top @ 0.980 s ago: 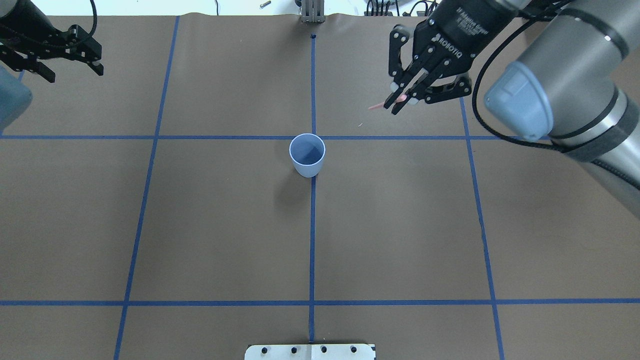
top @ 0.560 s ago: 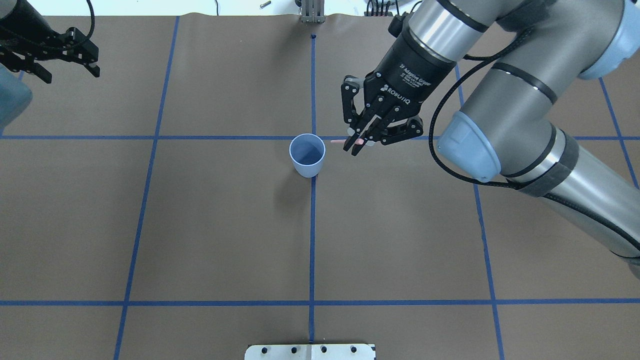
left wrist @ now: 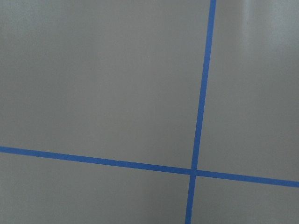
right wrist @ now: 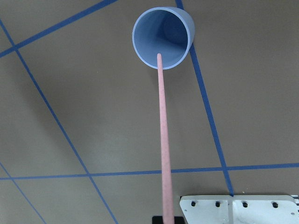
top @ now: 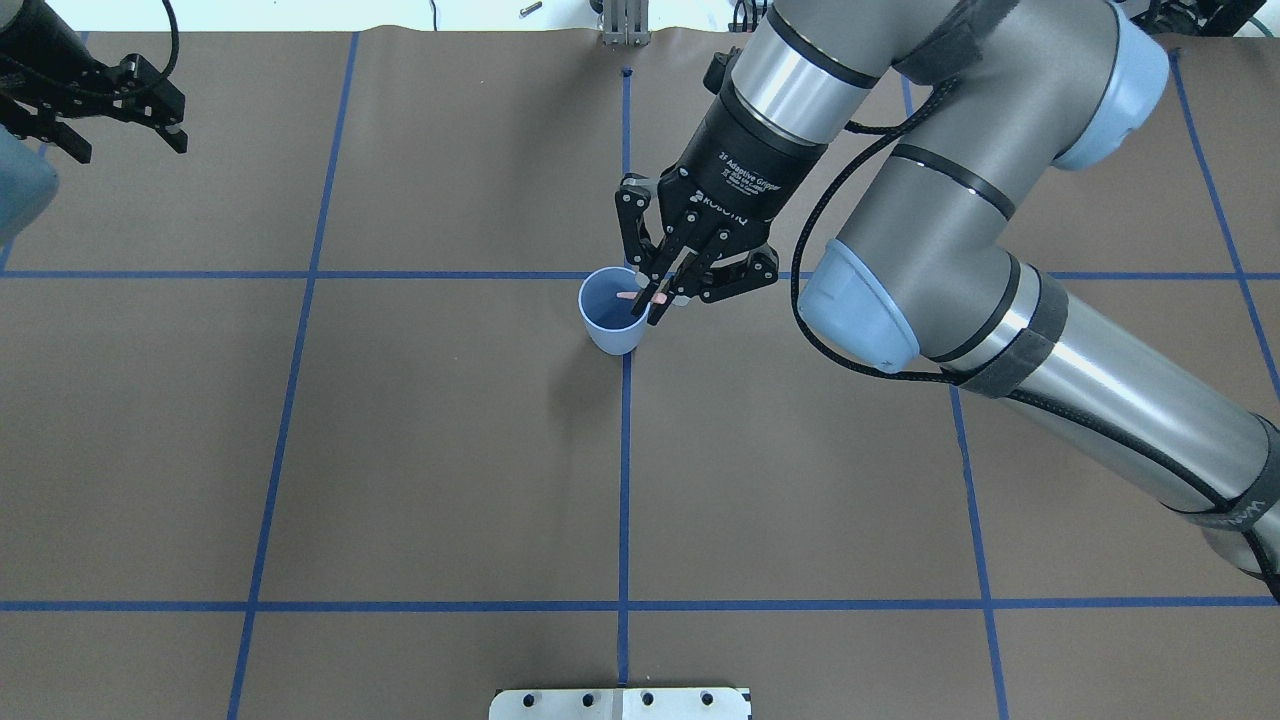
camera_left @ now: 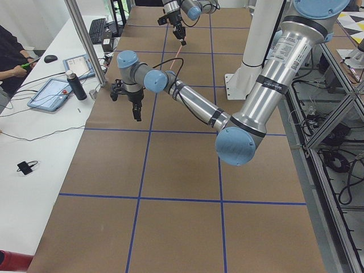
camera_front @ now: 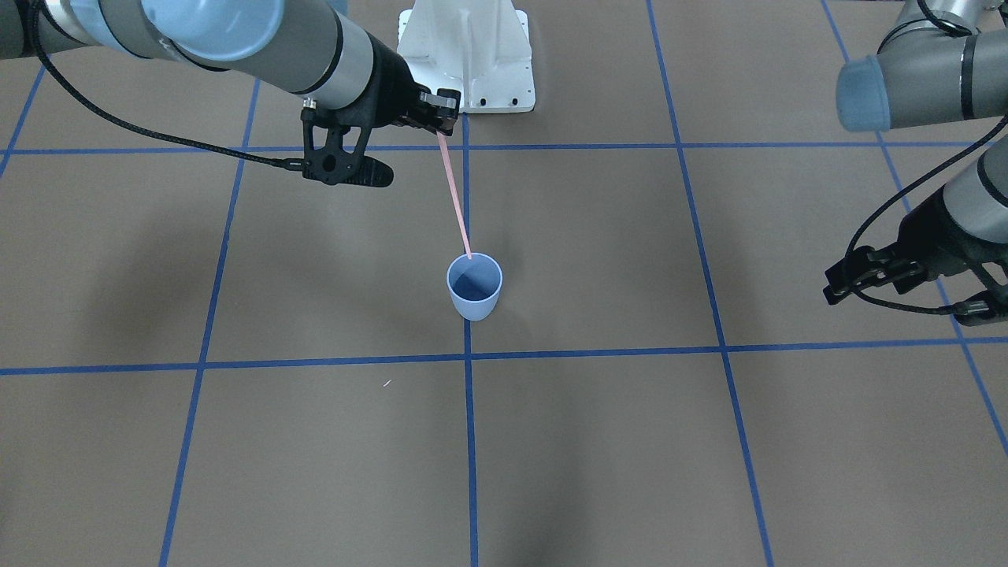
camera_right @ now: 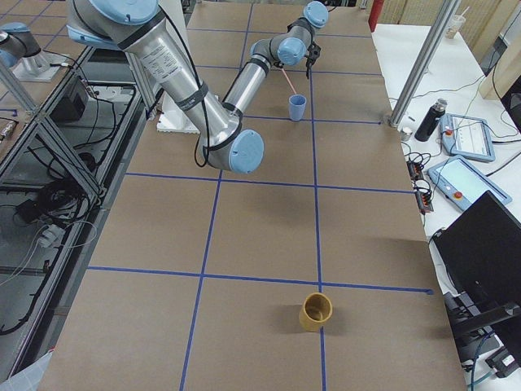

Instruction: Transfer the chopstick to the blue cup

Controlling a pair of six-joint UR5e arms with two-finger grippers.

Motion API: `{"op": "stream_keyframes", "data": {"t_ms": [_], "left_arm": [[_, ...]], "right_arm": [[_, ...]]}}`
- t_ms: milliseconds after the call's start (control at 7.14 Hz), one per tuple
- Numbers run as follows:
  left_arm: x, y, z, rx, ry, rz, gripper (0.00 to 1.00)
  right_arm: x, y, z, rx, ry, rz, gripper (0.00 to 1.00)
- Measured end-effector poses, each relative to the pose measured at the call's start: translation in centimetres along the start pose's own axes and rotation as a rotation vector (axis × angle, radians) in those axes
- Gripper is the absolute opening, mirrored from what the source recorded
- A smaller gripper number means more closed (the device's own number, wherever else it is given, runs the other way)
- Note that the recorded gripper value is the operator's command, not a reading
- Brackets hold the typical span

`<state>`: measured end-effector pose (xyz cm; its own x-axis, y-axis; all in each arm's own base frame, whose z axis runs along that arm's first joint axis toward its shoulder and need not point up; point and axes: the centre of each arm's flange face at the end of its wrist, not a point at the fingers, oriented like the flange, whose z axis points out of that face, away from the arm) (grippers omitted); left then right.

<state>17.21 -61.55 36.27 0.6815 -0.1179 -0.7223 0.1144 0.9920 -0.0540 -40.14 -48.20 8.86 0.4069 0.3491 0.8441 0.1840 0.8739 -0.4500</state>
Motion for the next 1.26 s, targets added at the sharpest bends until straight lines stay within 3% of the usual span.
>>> {"op": "stream_keyframes", "data": {"t_ms": [700,840,1120,1260], "left_arm": [[-1.2,-0.2,-0.2,0.003,-0.003,-0.010,0.98],[-1.4,-0.1,0.0,0.000,-0.005,-0.011,0.98],[-1.5,-0.1,0.1,-0.001,-0.006,-0.012,0.98],[-1.5,0.0,0.0,-0.001,-0.005,-0.012,0.98]], "right_arm": [[0.3,-3.2,4.8,0.031,0.033,-0.007,0.00],[0.3,-3.8,5.2,0.032,0.029,-0.013,0.99],[0.1,-4.8,5.8,0.050,0.021,-0.035,1.00],[-0.1,-5.1,5.9,0.083,0.015,-0.049,1.00]]}}
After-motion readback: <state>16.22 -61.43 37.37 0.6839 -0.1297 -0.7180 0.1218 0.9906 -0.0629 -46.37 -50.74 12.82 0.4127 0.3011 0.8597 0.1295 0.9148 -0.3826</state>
